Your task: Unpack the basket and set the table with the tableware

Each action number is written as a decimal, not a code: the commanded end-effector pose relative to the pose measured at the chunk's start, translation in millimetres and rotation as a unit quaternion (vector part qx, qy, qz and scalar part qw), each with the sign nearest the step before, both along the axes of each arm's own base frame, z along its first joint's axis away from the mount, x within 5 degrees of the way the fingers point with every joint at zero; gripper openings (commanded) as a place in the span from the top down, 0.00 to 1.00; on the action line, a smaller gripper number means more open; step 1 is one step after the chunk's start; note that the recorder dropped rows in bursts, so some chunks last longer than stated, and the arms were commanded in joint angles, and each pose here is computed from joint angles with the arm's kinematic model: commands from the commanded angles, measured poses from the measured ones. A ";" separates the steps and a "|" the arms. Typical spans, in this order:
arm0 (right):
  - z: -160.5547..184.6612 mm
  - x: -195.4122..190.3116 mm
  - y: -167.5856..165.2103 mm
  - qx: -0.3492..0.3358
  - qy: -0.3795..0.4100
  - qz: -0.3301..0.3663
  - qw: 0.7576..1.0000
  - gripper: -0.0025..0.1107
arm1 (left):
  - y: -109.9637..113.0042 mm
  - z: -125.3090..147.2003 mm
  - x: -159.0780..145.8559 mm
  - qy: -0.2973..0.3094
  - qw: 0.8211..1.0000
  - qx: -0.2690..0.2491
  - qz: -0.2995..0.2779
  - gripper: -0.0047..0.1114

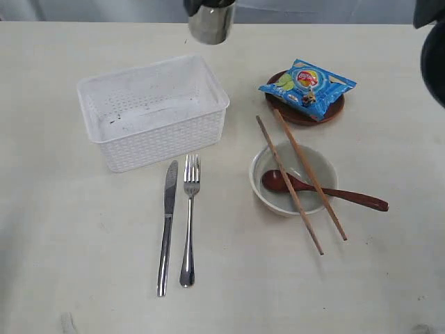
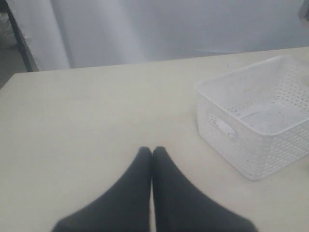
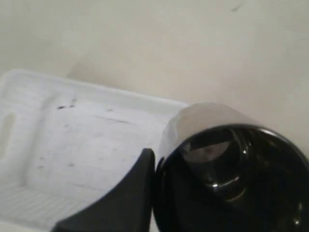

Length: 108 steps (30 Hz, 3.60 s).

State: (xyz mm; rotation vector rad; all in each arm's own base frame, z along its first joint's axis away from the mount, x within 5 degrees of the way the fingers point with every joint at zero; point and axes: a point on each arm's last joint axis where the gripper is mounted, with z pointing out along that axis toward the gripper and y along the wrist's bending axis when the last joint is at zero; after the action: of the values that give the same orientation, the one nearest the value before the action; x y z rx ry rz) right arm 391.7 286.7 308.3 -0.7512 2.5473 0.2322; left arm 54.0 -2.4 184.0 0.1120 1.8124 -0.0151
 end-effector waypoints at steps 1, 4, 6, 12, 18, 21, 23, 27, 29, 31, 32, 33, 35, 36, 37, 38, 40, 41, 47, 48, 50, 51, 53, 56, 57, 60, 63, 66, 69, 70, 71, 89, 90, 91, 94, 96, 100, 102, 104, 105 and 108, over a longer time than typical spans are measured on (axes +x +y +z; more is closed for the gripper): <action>-5.6 17.3 -33.5 -0.032 -0.001 -0.068 0.997 0.98 | 0.1 0.0 -0.1 -0.005 1.000 0.000 0.001 0.96; -28.6 23.5 -48.6 -0.060 0.027 -0.096 0.993 0.98 | 0.1 0.0 -0.1 -0.005 1.000 0.000 0.001 0.96; -48.1 21.3 -52.1 -0.080 0.054 -0.096 0.991 0.98 | 0.1 0.0 -0.1 -0.005 1.000 0.000 0.001 0.96; -81.7 6.9 -36.4 -0.062 0.108 -0.074 0.989 0.98 | 0.1 0.0 -0.1 -0.005 1.000 0.000 0.001 0.96; -105.9 2.9 -13.1 -0.006 0.147 -0.064 0.987 0.98 | 0.1 0.0 -0.1 -0.005 1.000 0.000 0.001 0.96; -116.5 4.2 -6.7 0.019 0.163 -0.069 0.984 0.98 | 0.1 0.0 -0.1 -0.005 1.000 0.000 0.001 0.96; -121.3 6.2 -2.4 0.040 0.164 -0.073 0.983 0.98 | 0.1 0.0 -0.1 -0.005 1.000 0.000 0.001 0.96; -124.6 6.7 10.2 0.098 0.172 -0.082 0.977 0.98 | 0.1 0.0 -0.1 -0.005 1.000 0.000 0.001 0.96; -127.1 3.5 18.5 0.104 0.169 -0.075 0.977 0.98 | 0.1 0.0 -0.1 -0.005 1.000 0.000 0.001 0.96; -129.6 -0.4 27.0 0.110 0.167 -0.070 0.977 0.98 | 0.1 0.0 -0.1 -0.005 1.000 0.000 0.001 0.96; -130.3 -3.0 32.6 0.117 0.166 -0.066 0.977 0.98 | 0.1 0.0 -0.1 -0.005 1.000 0.000 0.001 0.96; -129.0 -4.8 37.3 0.126 0.160 -0.060 0.977 0.98 | 0.1 0.0 -0.1 -0.005 1.000 0.000 0.001 0.96; -126.2 -7.1 45.8 0.136 0.149 -0.045 0.978 0.98 | 0.1 0.0 -0.1 -0.005 1.000 0.000 0.001 0.96; -122.5 -8.4 49.9 0.140 0.143 -0.039 0.979 0.98 | 0.1 0.0 -0.1 -0.005 1.000 0.000 0.001 0.96; -118.8 -8.1 51.9 0.143 0.138 -0.035 0.979 0.98 | 0.1 0.0 -0.1 -0.005 1.000 0.000 0.001 0.96; -114.6 -8.6 54.3 0.145 0.133 -0.027 0.980 0.98 | 0.1 0.0 -0.1 -0.005 1.000 0.000 0.001 0.96; -106.0 -8.8 55.4 0.139 0.130 -0.013 0.982 0.98 | 0.1 0.0 -0.1 -0.005 1.000 0.000 0.001 0.96; -101.8 -7.0 53.0 0.126 0.123 -0.008 0.984 0.98 | 0.1 0.0 -0.1 -0.005 1.000 0.000 0.001 0.96; -92.6 11.5 18.3 0.029 0.104 -0.067 0.992 0.98 | 0.1 0.0 -0.1 -0.005 1.000 0.000 0.001 0.96; -92.6 13.9 13.6 0.022 0.105 -0.079 0.991 0.98 | 0.1 0.0 -0.1 -0.005 1.000 0.000 0.001 0.96; -94.0 16.6 5.9 0.018 0.118 -0.096 0.988 0.98 | 0.1 0.0 -0.1 -0.005 1.000 0.000 0.001 0.96; -96.5 17.1 4.1 0.014 0.125 -0.098 0.987 0.98 | 0.1 0.0 -0.1 -0.005 1.000 0.000 0.001 0.96; -102.0 17.3 4.3 0.007 0.132 -0.097 0.987 0.98 | 0.1 0.0 -0.1 -0.005 1.000 0.000 0.001 0.96; -109.0 16.5 9.7 0.008 0.132 -0.092 0.987 0.98 | 0.1 0.0 -0.1 -0.005 1.000 0.000 0.001 0.96; -112.4 14.9 13.9 0.008 0.133 -0.088 0.987 0.98 | 0.1 0.0 -0.1 -0.005 1.000 0.000 0.001 0.96; -116.9 11.9 20.6 0.010 0.134 -0.080 0.988 0.98 | 0.1 0.0 -0.1 -0.005 1.000 0.000 0.001 0.96; -120.3 8.7 23.6 -0.001 0.138 -0.066 0.988 0.98 | 0.1 0.0 -0.1 -0.005 1.000 0.000 0.001 0.96; -122.8 7.8 23.0 -0.008 0.145 -0.063 0.987 0.98 | 0.1 0.0 -0.1 -0.005 1.000 0.000 0.001 0.96; -122.8 7.8 23.0 -0.007 0.145 -0.065 0.987 0.91 | 0.1 0.0 -0.1 -0.005 1.000 0.000 0.001 0.96; -122.8 7.7 23.1 -0.006 0.146 -0.067 0.987 0.83 | 0.1 0.0 -0.1 -0.005 1.000 0.000 0.001 0.96; -122.8 7.7 23.1 -0.006 0.146 -0.067 0.987 0.71 | 0.1 0.0 -0.1 -0.005 1.000 0.000 0.001 0.96; 23.7 -17.5 -2.2 0.039 0.013 -0.023 0.999 0.95 | 0.1 0.0 -0.1 -0.005 1.000 0.000 0.001 0.96; 32.9 -22.8 -6.2 0.042 0.007 -0.021 0.999 0.98 | 0.1 0.0 -0.1 -0.005 1.000 0.000 0.001 0.96; 41.9 -28.8 -10.7 0.046 0.003 -0.021 0.999 0.98 | 0.1 0.0 -0.1 -0.005 1.000 0.000 0.001 0.96; 64.5 -49.5 -27.5 0.048 -0.009 -0.022 0.999 0.98 | 0.1 0.0 -0.1 -0.005 1.000 0.000 0.001 0.96; 84.3 -69.2 -42.9 0.056 -0.022 -0.025 0.998 0.98 | 0.1 0.0 -0.1 -0.005 1.000 0.000 0.001 0.96; 113.6 -106.8 -72.6 0.094 -0.082 -0.025 0.992 0.98 | 0.1 0.0 -0.1 -0.005 1.000 0.000 0.001 0.96; 128.4 -131.2 -92.7 0.117 -0.127 -0.025 0.985 0.98 | 0.1 0.0 -0.1 -0.005 1.000 0.000 0.001 0.96; 139.4 -157.8 -113.0 0.154 -0.174 -0.025 0.972 0.98 | 0.1 0.0 -0.1 -0.005 1.000 0.000 0.001 0.96; 147.5 -172.0 -123.5 0.180 -0.201 -0.028 0.962 0.98 | 0.1 0.0 -0.1 -0.005 1.000 0.000 0.001 0.96; 152.0 -210.0 -151.8 0.231 -0.259 -0.028 0.937 0.98 | 0.1 0.0 -0.1 -0.005 1.000 0.000 0.001 0.96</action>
State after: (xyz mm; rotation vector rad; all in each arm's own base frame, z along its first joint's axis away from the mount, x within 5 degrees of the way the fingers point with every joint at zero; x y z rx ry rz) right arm 208.8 157.4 455.6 -0.5188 2.0469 0.4826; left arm 54.0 -2.4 184.0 0.1120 1.8124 -0.0151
